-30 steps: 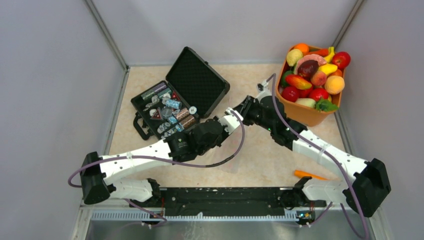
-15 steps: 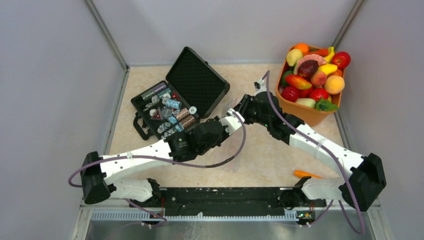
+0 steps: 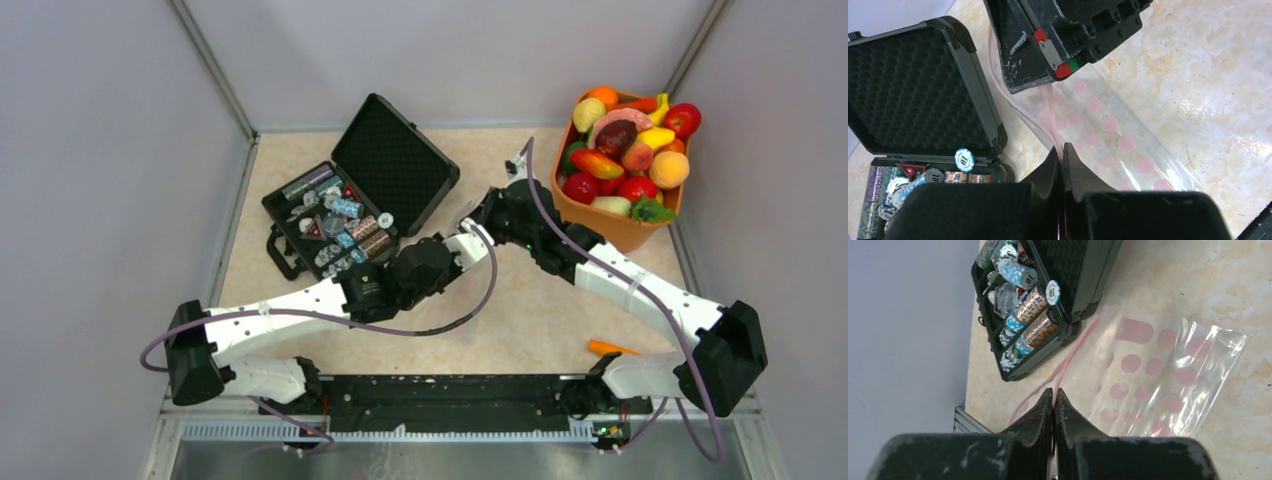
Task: Place the food in the zip-top bag and seal the zipper
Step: Open the zipper of the food storage bag at the center of the board.
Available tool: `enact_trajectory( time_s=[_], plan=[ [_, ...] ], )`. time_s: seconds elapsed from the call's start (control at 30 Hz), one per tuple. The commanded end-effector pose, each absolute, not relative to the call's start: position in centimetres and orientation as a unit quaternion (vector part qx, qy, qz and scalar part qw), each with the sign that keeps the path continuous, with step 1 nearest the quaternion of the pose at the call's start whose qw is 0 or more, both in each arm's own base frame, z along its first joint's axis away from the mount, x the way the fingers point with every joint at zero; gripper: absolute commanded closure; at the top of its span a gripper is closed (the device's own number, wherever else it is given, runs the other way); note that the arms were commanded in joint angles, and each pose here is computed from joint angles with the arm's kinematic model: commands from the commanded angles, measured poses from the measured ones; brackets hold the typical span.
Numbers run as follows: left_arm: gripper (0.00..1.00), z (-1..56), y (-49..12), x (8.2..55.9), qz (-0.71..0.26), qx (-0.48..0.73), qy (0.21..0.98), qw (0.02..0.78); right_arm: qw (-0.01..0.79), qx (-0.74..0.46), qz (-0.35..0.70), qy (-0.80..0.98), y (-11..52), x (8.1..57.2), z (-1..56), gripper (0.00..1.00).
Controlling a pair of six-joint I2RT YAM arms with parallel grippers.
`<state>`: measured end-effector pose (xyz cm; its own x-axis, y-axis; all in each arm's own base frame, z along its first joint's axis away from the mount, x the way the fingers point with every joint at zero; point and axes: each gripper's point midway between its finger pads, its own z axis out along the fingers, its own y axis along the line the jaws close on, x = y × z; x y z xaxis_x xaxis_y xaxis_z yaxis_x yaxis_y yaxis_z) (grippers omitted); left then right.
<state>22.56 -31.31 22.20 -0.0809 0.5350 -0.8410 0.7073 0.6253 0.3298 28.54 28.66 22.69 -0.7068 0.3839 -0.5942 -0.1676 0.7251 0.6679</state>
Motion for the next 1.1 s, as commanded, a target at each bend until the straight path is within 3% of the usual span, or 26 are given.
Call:
enact_trajectory(
  time_s=[0.0,0.03,0.13,0.2,0.27,0.37,0.57,0.83,1.0,1.07],
  plan=[
    [1.00,25.0,-31.8,23.0,-0.101,0.385,0.726,0.561,0.400,0.054,0.378,0.833,29.2,28.9,24.2,1.00],
    [0.92,25.0,-31.6,23.0,-0.103,0.374,0.731,0.561,0.401,0.053,0.379,0.832,29.1,28.8,24.1,1.00],
    [0.47,25.2,-31.7,22.7,-0.120,0.361,0.734,0.563,0.404,0.052,0.380,0.830,29.0,28.8,23.7,1.00],
    [0.32,25.6,-31.8,22.3,-0.139,0.356,0.732,0.565,0.407,0.048,0.380,0.830,28.9,28.7,23.4,1.00],
    [0.23,26.5,-31.6,21.9,-0.162,0.340,0.730,0.571,0.411,0.046,0.373,0.831,28.6,28.7,23.1,1.00],
    [0.19,28.3,-30.7,21.9,-0.197,0.298,0.725,0.588,0.424,0.045,0.376,0.823,28.3,28.7,23.2,1.00],
    [0.26,28.9,-30.2,23.2,-0.235,0.249,0.748,0.568,0.436,0.035,0.406,0.802,28.4,27.9,24.8,1.00],
    [0.24,28.9,-33.1,21.8,-0.309,0.265,0.745,0.529,0.442,0.035,0.407,0.799,28.1,27.7,25.7,1.00],
    [0.24,28.1,-33.5,21.9,-0.299,0.276,0.755,0.514,0.445,0.041,0.396,0.802,27.7,27.9,25.8,1.00],
    [0.28,27.4,-33.3,22.4,-0.281,0.275,0.764,0.512,0.446,0.042,0.396,0.801,27.7,28.0,26.0,1.00]
  ],
)
